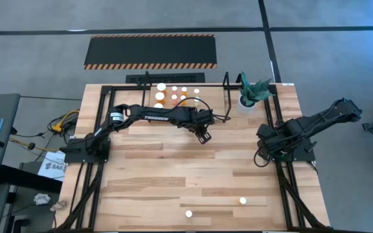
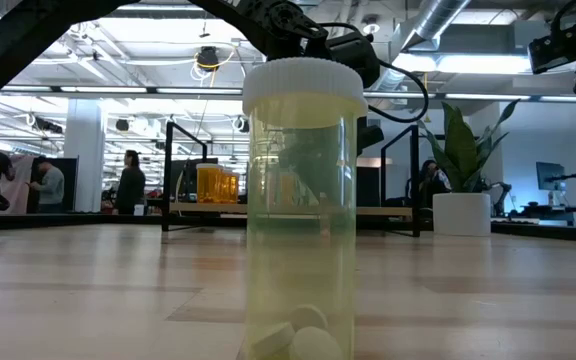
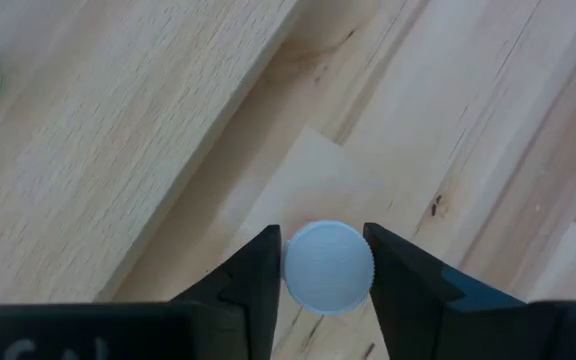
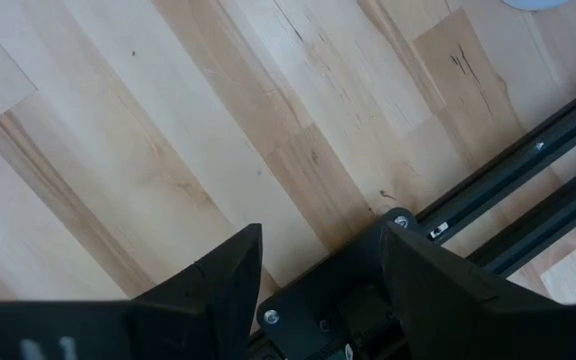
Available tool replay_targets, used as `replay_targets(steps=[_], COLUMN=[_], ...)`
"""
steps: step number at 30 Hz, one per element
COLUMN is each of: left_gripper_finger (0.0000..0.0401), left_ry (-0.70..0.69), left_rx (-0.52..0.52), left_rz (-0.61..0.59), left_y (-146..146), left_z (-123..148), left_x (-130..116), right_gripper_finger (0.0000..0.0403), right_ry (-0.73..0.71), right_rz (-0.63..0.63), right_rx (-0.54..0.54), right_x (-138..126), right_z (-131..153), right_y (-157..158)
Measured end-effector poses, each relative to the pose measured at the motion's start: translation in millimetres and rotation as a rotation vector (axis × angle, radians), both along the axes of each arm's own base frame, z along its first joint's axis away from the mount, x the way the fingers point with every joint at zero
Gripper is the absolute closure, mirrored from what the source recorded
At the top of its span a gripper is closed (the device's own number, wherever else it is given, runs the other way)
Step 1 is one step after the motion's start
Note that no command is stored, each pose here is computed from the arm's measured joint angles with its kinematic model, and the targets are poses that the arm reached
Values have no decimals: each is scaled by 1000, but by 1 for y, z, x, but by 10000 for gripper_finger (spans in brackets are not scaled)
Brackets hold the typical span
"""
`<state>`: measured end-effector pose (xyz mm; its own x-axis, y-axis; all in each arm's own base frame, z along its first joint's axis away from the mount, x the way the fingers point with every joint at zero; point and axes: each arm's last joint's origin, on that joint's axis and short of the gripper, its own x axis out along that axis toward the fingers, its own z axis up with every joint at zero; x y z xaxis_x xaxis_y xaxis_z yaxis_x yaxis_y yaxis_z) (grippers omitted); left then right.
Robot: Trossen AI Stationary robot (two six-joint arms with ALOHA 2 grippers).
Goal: Pick and place medicine bottles onto shelf by color
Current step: Put the red pill bottle on the shelf aligned with the other red pill bottles
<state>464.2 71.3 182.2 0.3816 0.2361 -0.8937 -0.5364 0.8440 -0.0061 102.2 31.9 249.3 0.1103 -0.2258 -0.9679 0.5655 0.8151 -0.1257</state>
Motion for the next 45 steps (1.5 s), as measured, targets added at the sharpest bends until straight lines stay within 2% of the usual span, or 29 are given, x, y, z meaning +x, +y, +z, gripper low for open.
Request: replay_targets(steps=[17,27,34,40,45], left_gripper_finger=[292,293,293,293,293], left_ry=[-4,2,71,80,107], left_rx=[-46,-47,-37,24,29], left_rz=[-16,-43,-50,-21,10], left_y=[1,11,27,44,54], left_z=[1,25,49,76,75], left_x=[0,0,-20,-39,-54], right_gripper_finger=[178,178,178,178,178], right_ry=[0,-1,0,0,0], right_rz=[0,2,-1,-37,-72], right_rx=[0,-8,-9,-11,-12], right_x=[0,0,0,1,2], right_z=[0,0,0,0,0], right_y=[0,0,0,-4,-8])
